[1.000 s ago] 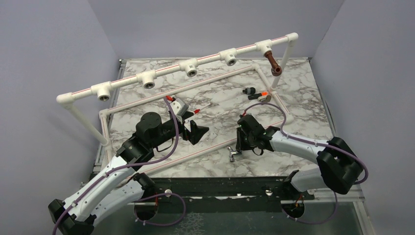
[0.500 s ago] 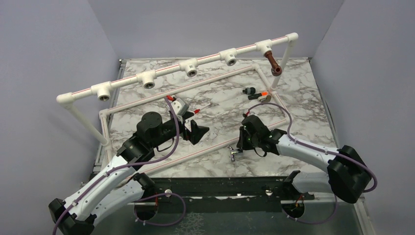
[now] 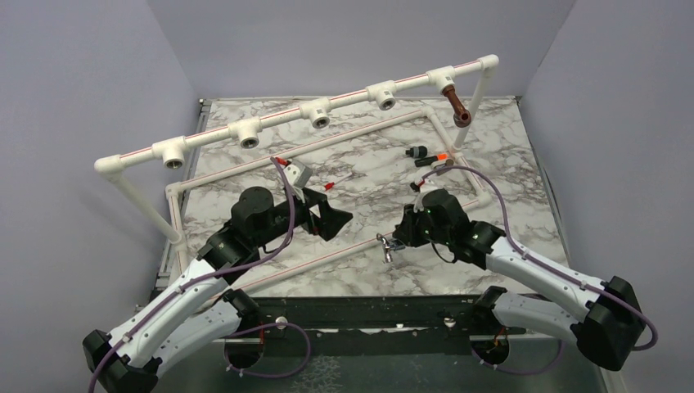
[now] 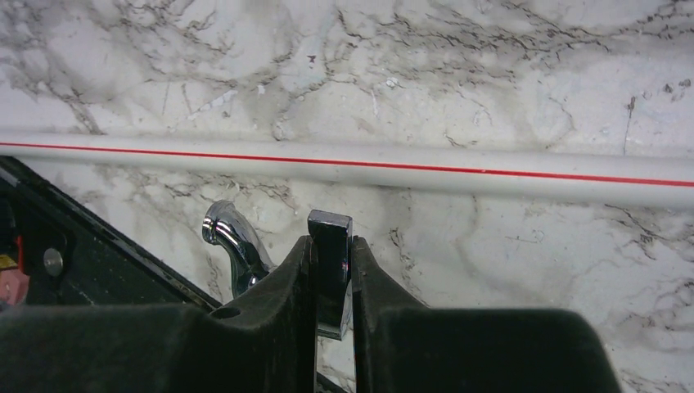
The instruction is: Install the water faucets
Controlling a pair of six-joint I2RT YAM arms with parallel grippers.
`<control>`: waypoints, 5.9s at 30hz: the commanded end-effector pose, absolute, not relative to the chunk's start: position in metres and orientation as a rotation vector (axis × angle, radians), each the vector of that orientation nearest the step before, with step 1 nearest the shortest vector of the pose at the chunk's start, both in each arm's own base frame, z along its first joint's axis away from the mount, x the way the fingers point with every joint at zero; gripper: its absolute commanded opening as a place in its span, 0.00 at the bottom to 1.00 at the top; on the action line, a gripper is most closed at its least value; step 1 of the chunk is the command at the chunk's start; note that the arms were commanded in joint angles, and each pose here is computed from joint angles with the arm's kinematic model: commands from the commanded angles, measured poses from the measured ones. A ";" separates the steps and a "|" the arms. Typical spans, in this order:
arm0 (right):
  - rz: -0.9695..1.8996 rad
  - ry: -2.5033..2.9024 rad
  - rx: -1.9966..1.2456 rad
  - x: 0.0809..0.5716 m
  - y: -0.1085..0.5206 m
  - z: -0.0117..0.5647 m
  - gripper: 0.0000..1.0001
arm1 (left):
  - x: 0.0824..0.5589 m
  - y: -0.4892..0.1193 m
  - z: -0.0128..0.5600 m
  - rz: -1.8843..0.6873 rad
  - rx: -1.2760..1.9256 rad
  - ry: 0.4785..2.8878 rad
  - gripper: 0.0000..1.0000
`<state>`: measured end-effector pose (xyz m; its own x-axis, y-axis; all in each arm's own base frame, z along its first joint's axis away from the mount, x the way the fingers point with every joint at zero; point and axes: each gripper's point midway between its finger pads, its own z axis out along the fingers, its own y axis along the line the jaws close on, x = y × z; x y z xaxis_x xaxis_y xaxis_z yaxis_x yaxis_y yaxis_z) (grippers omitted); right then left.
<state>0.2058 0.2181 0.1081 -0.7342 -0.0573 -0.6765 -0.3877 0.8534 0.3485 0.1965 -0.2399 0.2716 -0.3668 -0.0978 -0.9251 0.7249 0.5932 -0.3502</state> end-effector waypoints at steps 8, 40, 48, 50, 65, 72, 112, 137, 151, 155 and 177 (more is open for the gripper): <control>0.849 1.996 -0.702 0.196 0.267 0.173 0.01 | 0.170 -0.256 0.231 -1.162 0.446 1.968 0.99; 1.042 0.825 -1.259 0.104 0.326 0.284 0.00 | 0.099 -0.255 0.259 -1.488 0.671 1.827 0.97; 1.016 0.577 -1.253 0.085 0.316 0.317 0.01 | 0.089 -0.257 0.275 -1.586 0.687 1.691 0.95; 1.021 0.505 -1.239 0.078 0.313 0.330 0.01 | 0.088 -0.259 0.279 -1.621 0.681 1.656 0.95; 1.119 0.169 -1.111 0.052 0.310 0.398 0.01 | 0.055 -0.255 0.333 -1.790 0.831 1.347 0.91; 1.226 0.088 -1.036 0.048 0.313 0.418 0.01 | 0.039 -0.248 0.352 -1.819 0.907 1.191 0.91; 1.344 0.146 -0.902 0.069 0.329 0.442 0.38 | 0.013 -0.237 0.385 -1.783 1.056 0.923 0.00; 1.045 1.153 -0.940 0.127 0.291 0.347 0.72 | 0.065 -0.268 0.339 -1.545 1.125 1.189 0.00; 1.032 1.690 -0.905 0.128 0.277 0.285 0.72 | 0.122 -0.268 0.310 -1.158 1.093 1.370 0.00; 1.073 1.761 -0.926 0.122 0.281 0.279 0.71 | 0.139 -0.265 0.298 -1.067 1.053 1.413 0.00; 1.597 1.871 -0.937 0.126 0.317 0.300 0.68 | 0.148 -0.248 0.253 -0.794 1.076 1.427 0.00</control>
<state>0.1356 0.3068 0.2634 -0.6480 -0.1935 -0.7367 -0.7606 0.2156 0.6124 0.1382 -0.2510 0.2531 0.0071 0.1628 -0.9866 0.9495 0.3084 0.0577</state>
